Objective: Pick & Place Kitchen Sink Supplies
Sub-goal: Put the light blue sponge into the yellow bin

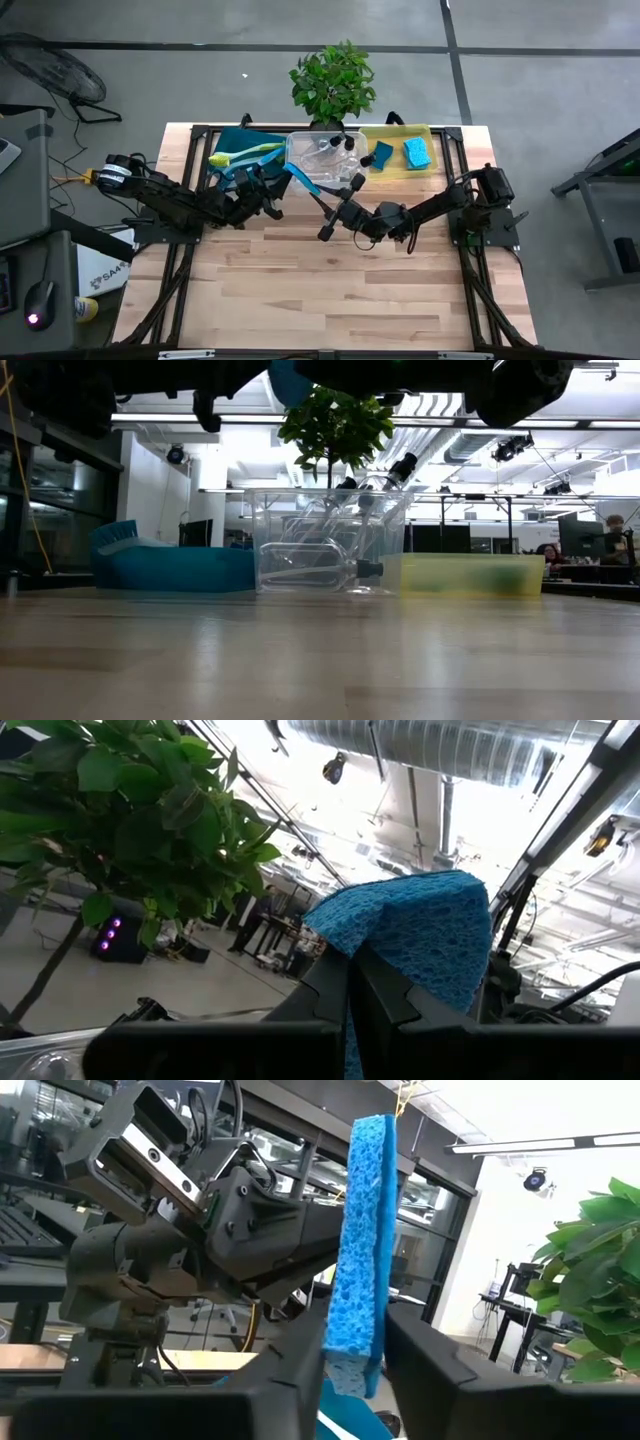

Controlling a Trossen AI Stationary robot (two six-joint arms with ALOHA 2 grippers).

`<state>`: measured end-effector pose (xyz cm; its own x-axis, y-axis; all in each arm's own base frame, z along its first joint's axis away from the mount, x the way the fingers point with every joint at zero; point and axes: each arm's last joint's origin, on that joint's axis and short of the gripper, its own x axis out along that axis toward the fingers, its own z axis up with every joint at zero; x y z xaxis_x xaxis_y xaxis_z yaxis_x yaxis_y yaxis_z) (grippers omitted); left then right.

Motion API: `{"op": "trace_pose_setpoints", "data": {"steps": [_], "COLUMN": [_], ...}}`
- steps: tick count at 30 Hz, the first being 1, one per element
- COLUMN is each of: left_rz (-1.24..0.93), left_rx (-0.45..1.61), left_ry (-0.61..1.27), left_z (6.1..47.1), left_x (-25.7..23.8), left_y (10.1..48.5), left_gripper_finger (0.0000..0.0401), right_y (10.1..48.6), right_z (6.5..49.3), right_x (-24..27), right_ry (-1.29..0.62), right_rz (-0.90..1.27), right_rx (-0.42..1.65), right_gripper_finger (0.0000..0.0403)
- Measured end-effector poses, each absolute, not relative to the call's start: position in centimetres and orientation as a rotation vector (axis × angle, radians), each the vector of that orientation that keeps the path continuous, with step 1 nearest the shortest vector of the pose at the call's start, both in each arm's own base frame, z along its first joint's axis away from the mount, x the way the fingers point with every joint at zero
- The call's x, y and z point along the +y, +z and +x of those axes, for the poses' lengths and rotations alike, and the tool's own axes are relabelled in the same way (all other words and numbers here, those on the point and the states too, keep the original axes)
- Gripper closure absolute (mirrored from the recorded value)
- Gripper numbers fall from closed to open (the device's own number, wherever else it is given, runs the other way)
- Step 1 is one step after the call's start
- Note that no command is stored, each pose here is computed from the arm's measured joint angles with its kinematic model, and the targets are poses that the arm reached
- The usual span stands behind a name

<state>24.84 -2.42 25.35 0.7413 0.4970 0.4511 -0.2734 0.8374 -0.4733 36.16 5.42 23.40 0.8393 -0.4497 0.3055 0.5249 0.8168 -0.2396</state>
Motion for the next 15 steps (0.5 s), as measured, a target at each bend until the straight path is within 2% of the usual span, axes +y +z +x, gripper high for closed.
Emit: {"op": "trace_pose_setpoints", "data": {"steps": [7,15], "left_rz": [-0.385,-0.317], "left_rx": [-0.59,-0.542], "left_ry": [0.413,0.422], "left_z": [24.92,25.12], "left_x": [-2.49,-2.52], "left_y": [25.29,25.01], "left_gripper_finger": [0.04,0.0378], "right_y": [23.31,23.1], "right_z": [36.19,36.19], "right_x": [5.45,5.39], "right_ry": [-0.521,-0.554], "right_rz": [-0.331,-0.328], "right_rx": [-0.232,-0.202], "right_gripper_finger": [0.0388,0.0397]}}
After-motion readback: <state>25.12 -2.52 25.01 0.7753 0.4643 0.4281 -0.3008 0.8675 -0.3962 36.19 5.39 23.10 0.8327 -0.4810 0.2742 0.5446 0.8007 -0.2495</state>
